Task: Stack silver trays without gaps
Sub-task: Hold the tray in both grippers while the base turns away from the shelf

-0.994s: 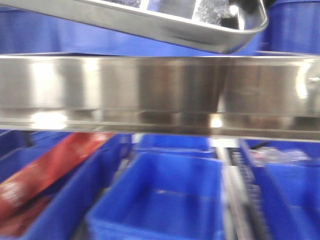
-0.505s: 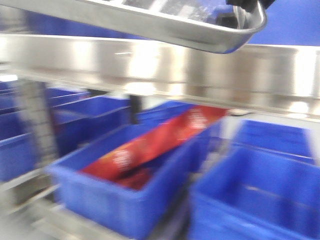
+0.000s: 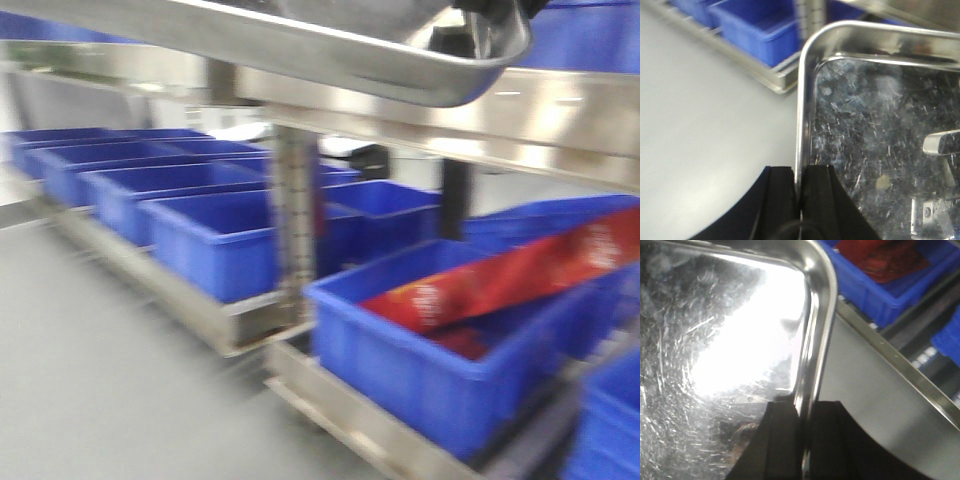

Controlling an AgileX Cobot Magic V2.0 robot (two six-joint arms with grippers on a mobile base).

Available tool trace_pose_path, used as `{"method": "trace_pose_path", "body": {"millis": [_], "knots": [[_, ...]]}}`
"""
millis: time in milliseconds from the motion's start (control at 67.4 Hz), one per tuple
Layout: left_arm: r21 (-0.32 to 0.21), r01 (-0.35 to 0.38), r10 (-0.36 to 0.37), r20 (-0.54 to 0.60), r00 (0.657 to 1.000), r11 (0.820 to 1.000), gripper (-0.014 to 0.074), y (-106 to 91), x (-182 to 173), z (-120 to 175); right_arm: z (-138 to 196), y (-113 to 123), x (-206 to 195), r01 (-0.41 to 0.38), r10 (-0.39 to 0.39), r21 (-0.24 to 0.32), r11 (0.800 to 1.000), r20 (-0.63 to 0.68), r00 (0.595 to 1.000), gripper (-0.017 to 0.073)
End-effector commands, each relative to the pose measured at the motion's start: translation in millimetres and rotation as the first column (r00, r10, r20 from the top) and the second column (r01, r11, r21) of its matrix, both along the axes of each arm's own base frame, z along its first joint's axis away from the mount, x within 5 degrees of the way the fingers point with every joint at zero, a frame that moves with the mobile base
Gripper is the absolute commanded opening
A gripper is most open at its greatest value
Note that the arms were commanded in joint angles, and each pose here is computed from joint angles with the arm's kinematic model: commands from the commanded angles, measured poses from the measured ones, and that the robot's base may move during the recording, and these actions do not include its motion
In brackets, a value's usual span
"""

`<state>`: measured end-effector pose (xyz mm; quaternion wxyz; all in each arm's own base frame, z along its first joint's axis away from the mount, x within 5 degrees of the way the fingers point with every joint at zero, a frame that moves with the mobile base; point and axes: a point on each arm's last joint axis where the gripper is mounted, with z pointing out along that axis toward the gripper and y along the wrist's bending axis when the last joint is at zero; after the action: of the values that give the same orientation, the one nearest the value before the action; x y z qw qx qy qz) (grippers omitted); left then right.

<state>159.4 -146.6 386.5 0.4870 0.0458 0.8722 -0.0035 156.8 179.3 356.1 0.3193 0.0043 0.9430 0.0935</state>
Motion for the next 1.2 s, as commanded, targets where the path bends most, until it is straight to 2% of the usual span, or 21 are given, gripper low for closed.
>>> {"method": "trace_pose_path", "body": {"millis": [0, 1187], "knots": [[0.023, -0.011, 0.01, 0.062, 0.998, 1.0, -0.0016, 3.7, 1.1, 7.4, 2.6, -3.2, -1.0, -0.013, 0.014, -0.031, 0.999, 0.016, 1.0, -0.0022], [0.023, -0.011, 0.01, 0.062, 0.998, 1.0, -0.0016, 3.7, 1.1, 7.4, 2.6, -3.2, -1.0, -0.013, 0.014, -0.031, 0.999, 0.016, 1.0, -0.0022]]}}
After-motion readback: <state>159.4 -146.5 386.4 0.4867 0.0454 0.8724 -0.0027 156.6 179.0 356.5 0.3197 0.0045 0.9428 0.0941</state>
